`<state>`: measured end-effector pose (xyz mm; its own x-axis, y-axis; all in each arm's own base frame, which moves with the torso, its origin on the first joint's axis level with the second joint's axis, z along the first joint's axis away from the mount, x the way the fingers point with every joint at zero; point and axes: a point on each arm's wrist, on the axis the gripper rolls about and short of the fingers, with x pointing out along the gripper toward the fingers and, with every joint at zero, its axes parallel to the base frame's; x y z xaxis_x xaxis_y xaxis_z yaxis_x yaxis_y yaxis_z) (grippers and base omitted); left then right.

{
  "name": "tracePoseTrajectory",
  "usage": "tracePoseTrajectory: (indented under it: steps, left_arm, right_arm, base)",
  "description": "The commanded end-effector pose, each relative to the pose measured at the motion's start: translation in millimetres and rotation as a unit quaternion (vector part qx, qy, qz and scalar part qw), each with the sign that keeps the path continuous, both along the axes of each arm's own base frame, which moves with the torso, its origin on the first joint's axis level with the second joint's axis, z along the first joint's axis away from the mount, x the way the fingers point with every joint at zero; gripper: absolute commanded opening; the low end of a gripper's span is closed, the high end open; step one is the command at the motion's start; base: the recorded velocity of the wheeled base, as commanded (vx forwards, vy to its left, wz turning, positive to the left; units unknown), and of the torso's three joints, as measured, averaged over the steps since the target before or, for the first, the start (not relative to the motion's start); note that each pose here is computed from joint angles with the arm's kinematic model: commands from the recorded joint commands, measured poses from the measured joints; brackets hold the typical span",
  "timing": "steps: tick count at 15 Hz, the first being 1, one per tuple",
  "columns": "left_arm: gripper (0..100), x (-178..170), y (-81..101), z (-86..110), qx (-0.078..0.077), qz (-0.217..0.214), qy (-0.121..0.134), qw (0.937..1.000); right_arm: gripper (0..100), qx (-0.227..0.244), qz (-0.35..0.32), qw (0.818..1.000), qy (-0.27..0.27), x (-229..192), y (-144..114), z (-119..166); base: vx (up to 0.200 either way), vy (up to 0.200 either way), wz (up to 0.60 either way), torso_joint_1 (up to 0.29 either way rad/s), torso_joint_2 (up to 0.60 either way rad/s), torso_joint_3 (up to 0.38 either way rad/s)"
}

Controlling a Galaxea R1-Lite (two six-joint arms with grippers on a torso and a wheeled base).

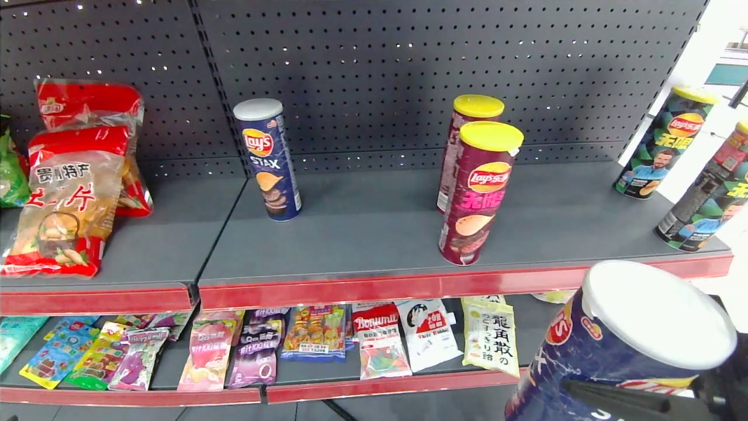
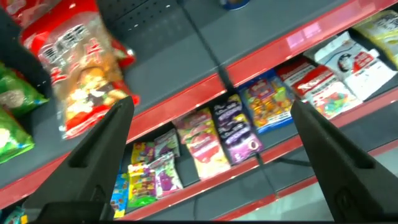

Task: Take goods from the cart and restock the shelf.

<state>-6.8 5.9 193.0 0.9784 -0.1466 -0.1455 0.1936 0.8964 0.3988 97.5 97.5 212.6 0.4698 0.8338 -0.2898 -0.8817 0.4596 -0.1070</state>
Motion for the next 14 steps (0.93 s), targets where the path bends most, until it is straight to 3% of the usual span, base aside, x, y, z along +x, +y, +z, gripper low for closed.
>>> tracePoseTrajectory:
  steps: [1, 11, 14]
  left_arm:
    - [100, 0.4, -0.1, 0.2, 0.000, 0.000, 0.000, 1.0000]
    - [100, 0.6, -0.2, 0.6, 0.001, 0.000, 0.000, 1.0000]
    - [100, 0.4, -0.1, 0.2, 0.009, -0.001, -0.001, 1.0000]
  right_arm:
    - [0, 0.000, 0.008, 1.000, 0.000, -1.5, 1.6, -0.2]
    - [0, -0.002, 0.029, 1.000, 0.000, -6.7, 5.2, -1.6]
    - [0, -0.004, 0.030, 1.000, 0.002, -7.6, 4.6, -3.4]
  base:
    - [0.000, 0.200, 0.00, 0.002, 0.00, 0.002]
    - [0.000, 0.200, 0.00, 0.002, 0.00, 0.003]
    - [0.000, 0.133, 0.00, 0.000, 0.00, 0.003]
